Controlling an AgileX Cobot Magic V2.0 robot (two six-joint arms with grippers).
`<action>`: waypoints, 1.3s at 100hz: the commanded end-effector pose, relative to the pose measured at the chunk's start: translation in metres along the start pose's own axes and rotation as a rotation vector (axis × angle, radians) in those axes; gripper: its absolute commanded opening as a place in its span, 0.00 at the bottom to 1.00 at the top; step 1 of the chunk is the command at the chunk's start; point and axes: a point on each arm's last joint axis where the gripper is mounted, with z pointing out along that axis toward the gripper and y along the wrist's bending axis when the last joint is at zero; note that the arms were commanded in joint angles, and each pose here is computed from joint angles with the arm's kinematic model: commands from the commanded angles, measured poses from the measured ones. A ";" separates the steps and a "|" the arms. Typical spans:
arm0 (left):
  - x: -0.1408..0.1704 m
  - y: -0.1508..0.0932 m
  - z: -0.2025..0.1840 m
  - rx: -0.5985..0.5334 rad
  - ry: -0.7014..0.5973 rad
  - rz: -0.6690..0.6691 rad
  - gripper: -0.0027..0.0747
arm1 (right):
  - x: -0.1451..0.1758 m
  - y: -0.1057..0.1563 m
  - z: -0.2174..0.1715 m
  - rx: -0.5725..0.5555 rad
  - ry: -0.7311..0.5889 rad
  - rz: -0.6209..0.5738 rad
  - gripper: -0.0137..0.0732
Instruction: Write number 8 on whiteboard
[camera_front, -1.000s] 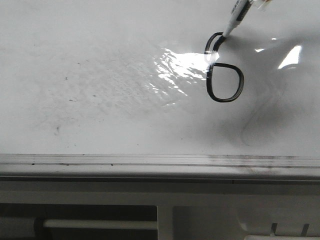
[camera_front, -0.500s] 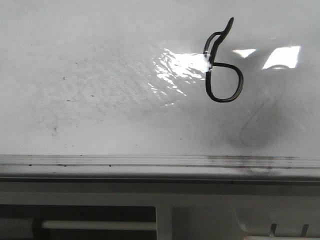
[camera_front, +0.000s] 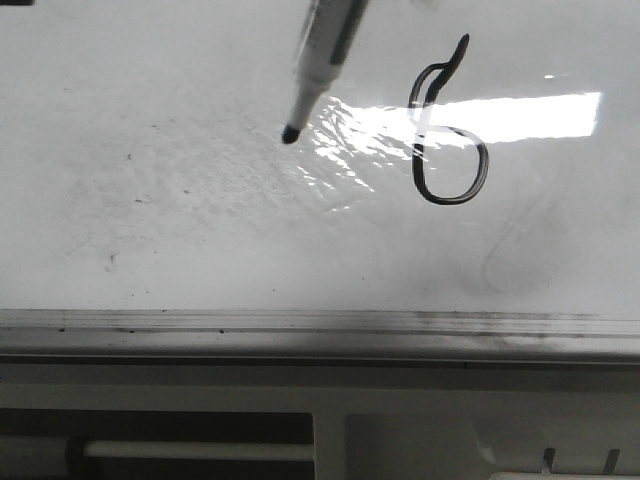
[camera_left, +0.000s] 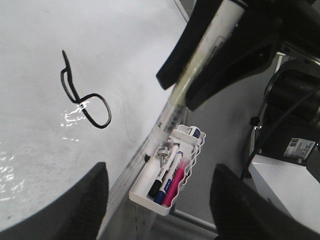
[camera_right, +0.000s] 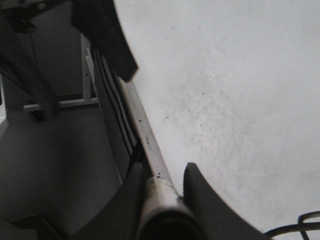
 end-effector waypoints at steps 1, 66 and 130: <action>-0.013 -0.002 0.008 0.066 -0.067 0.059 0.57 | -0.018 0.002 -0.006 -0.009 -0.106 -0.026 0.08; -0.021 -0.003 0.058 0.265 -0.005 0.062 0.38 | -0.023 0.009 -0.009 -0.080 -0.135 0.080 0.08; -0.020 -0.003 0.058 0.266 0.004 0.069 0.01 | -0.030 0.009 -0.011 -0.087 -0.199 0.109 0.37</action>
